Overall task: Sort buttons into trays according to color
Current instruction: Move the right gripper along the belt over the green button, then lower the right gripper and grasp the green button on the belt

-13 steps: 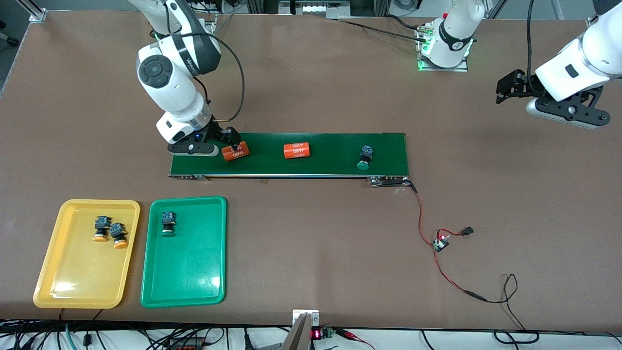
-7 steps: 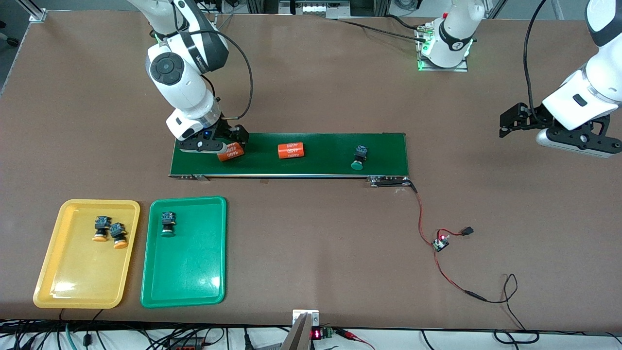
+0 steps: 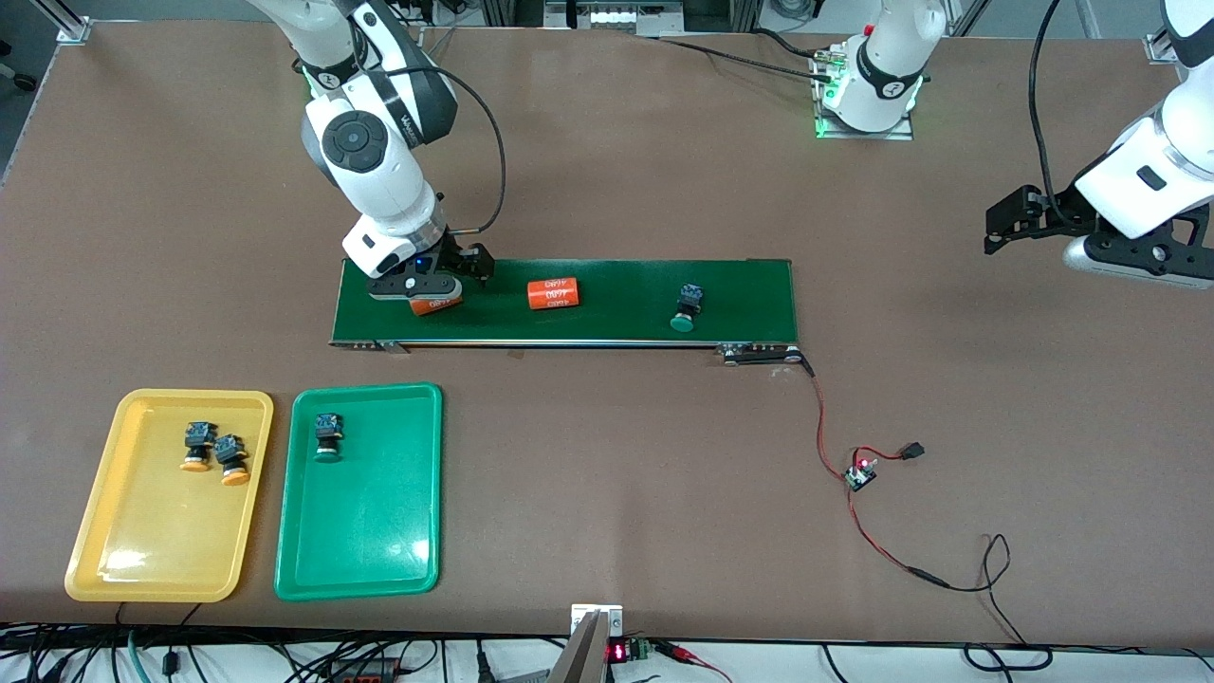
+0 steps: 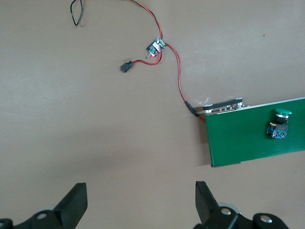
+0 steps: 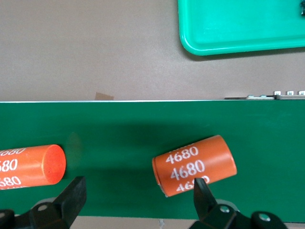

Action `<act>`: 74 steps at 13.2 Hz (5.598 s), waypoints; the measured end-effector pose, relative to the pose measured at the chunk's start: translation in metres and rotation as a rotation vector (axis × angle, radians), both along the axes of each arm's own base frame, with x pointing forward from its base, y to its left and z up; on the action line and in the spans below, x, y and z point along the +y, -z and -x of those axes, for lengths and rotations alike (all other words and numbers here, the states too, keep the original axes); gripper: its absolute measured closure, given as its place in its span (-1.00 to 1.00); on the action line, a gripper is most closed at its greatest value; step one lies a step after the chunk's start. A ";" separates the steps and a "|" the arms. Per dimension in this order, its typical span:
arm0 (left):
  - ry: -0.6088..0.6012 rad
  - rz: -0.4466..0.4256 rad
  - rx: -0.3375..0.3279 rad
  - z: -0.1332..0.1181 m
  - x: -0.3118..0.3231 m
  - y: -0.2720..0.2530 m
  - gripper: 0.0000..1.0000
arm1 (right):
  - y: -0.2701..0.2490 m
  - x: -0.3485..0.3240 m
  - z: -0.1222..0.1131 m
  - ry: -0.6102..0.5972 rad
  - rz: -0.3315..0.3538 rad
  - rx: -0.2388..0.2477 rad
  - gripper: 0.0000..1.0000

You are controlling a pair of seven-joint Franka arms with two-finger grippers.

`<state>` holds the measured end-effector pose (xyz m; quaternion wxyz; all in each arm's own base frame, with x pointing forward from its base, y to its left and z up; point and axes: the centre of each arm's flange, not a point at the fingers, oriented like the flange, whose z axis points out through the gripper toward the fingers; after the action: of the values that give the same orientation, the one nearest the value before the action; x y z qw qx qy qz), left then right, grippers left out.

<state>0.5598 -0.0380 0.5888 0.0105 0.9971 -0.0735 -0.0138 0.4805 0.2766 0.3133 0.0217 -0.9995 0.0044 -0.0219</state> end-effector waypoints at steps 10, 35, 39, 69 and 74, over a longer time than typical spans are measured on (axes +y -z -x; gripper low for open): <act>0.000 0.000 0.002 0.000 0.000 0.000 -1.00 | 0.001 -0.002 -0.002 0.006 -0.002 -0.002 -1.00; 0.004 0.000 0.001 0.001 -0.002 -0.001 -1.00 | 0.007 0.128 0.046 0.114 -0.067 0.010 -1.00; 0.004 0.000 0.001 0.001 -0.003 -0.001 -1.00 | 0.012 0.134 0.036 0.124 -0.077 0.015 -1.00; 0.004 0.000 0.001 0.001 -0.003 -0.001 -1.00 | 0.048 0.128 -0.022 0.327 -0.075 0.024 -1.00; 0.004 0.000 0.001 0.001 -0.003 -0.001 -1.00 | 0.060 0.131 -0.019 0.318 -0.063 0.036 -1.00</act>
<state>0.5591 -0.0407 0.5894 0.0105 0.9970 -0.0754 -0.0144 0.4996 0.4073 0.2533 0.0491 -0.9853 0.1635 -0.0071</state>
